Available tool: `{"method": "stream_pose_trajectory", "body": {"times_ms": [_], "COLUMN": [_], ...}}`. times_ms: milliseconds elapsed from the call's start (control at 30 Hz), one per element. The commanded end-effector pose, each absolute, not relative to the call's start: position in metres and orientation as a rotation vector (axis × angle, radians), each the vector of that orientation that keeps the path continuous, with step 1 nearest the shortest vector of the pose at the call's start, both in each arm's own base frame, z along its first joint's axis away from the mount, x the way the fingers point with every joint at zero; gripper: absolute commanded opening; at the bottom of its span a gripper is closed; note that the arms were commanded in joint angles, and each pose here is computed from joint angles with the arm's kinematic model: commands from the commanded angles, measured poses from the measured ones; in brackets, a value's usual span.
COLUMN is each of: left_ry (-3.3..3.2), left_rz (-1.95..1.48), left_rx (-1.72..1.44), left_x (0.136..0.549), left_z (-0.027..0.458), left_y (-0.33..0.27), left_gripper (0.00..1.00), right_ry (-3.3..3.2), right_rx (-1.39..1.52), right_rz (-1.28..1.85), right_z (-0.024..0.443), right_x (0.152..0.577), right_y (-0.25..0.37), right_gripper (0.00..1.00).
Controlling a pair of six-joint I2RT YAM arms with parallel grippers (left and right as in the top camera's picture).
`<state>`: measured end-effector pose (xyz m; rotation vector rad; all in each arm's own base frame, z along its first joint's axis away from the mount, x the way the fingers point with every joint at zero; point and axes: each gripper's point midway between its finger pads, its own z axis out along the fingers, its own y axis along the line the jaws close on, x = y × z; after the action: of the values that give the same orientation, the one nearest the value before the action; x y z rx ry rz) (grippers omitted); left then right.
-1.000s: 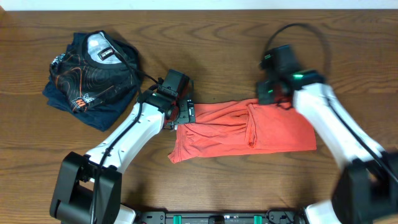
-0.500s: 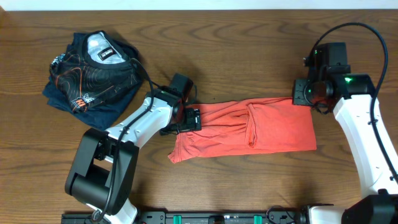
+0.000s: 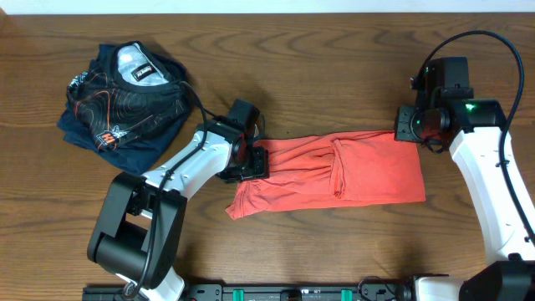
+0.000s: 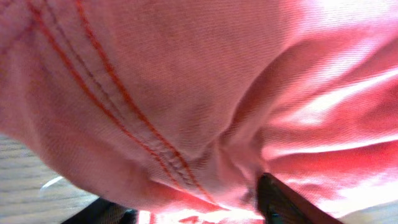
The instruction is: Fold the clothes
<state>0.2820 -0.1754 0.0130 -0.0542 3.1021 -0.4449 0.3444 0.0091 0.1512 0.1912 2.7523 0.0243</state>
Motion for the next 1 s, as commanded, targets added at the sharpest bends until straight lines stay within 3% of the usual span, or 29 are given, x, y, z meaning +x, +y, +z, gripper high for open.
{"method": "stream_pose_trajectory", "body": {"times_ms": [0, 100, 333, 433, 567, 633, 733, 967], "left_ry": [3.106, 3.116, 3.142, 3.139, 3.126, 3.117, 3.104, 3.043], "left_rz": [-0.256, -0.177, -0.334, -0.348, -0.469, -0.482, -0.48, -0.27], "left_rx": [-0.06, -0.066, -0.057, -0.053, -0.03, -0.026, 0.038, -0.134], "left_x": [0.282, 0.279, 0.269, 0.269, 0.27, 0.272, 0.274, 0.302], "left_z": [0.002, 0.0, -0.005, -0.006, -0.002, -0.002, -0.001, 0.026], "left_y": [-0.153, -0.143, -0.16, -0.161, -0.175, -0.177, -0.177, -0.121], "left_gripper": [0.72, 0.75, 0.74, 0.66, 0.48, 0.26, 0.06, 0.06], "right_ry": [2.763, 2.764, 2.759, 2.76, 2.76, 2.76, 2.76, 2.76], "right_rx": [0.199, 0.199, 0.199, 0.199, 0.199, 0.199, 0.199, 0.199], "right_rz": [0.012, 0.012, 0.013, 0.013, 0.013, 0.013, 0.013, 0.011], "right_z": [0.148, 0.148, 0.148, 0.148, 0.148, 0.148, 0.148, 0.148], "right_x": [0.342, 0.342, 0.344, 0.343, 0.343, 0.343, 0.343, 0.343], "right_y": [0.006, 0.006, 0.006, 0.006, 0.006, 0.006, 0.006, 0.006], "right_gripper": [0.45, 0.45, 0.45, 0.45, 0.45, 0.45, 0.45, 0.46]}}
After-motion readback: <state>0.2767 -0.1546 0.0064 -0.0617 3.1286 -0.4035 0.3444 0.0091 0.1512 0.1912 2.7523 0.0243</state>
